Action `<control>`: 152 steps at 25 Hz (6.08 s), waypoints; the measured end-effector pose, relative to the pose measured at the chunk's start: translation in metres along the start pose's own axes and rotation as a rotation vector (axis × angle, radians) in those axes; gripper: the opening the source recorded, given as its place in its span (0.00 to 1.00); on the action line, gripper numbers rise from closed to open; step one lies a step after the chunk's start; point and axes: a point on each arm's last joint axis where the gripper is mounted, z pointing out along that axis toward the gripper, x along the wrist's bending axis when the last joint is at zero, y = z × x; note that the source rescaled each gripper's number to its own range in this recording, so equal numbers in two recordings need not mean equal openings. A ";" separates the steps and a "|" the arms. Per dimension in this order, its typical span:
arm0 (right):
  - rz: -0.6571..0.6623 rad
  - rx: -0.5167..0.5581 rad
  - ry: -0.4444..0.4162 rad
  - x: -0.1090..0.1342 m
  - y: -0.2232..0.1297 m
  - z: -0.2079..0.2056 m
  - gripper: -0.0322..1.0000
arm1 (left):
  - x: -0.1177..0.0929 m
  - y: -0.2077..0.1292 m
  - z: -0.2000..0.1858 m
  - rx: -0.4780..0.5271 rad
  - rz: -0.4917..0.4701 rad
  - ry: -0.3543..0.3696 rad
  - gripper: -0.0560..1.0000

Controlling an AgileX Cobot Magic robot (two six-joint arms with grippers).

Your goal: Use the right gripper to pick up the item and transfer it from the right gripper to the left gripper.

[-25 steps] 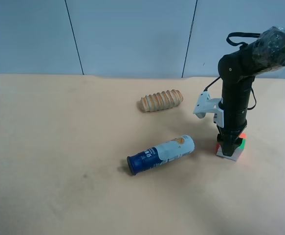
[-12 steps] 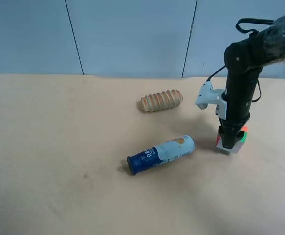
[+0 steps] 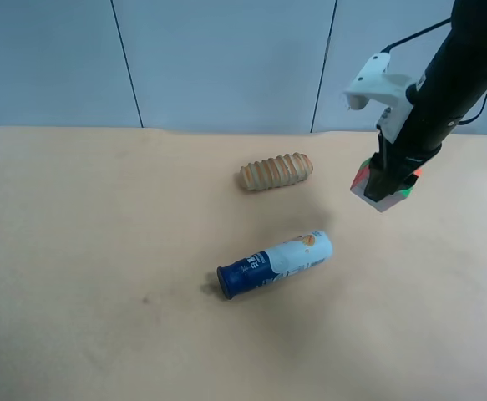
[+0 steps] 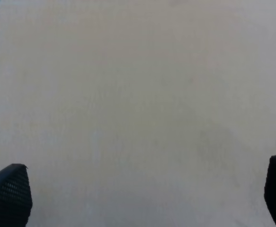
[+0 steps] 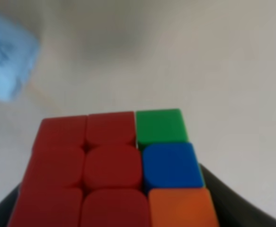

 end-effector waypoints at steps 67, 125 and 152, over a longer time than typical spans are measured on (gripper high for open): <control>-0.503 -0.653 0.157 0.207 0.114 -0.064 0.03 | -0.104 0.110 0.114 0.699 -0.250 -0.727 1.00; -0.399 -0.782 0.151 0.206 0.125 -0.070 0.03 | -0.113 0.113 0.127 0.662 -0.251 -0.792 0.14; -0.381 -0.774 0.224 0.207 0.110 -0.094 1.00 | -0.111 0.111 0.128 0.669 -0.201 -0.774 0.05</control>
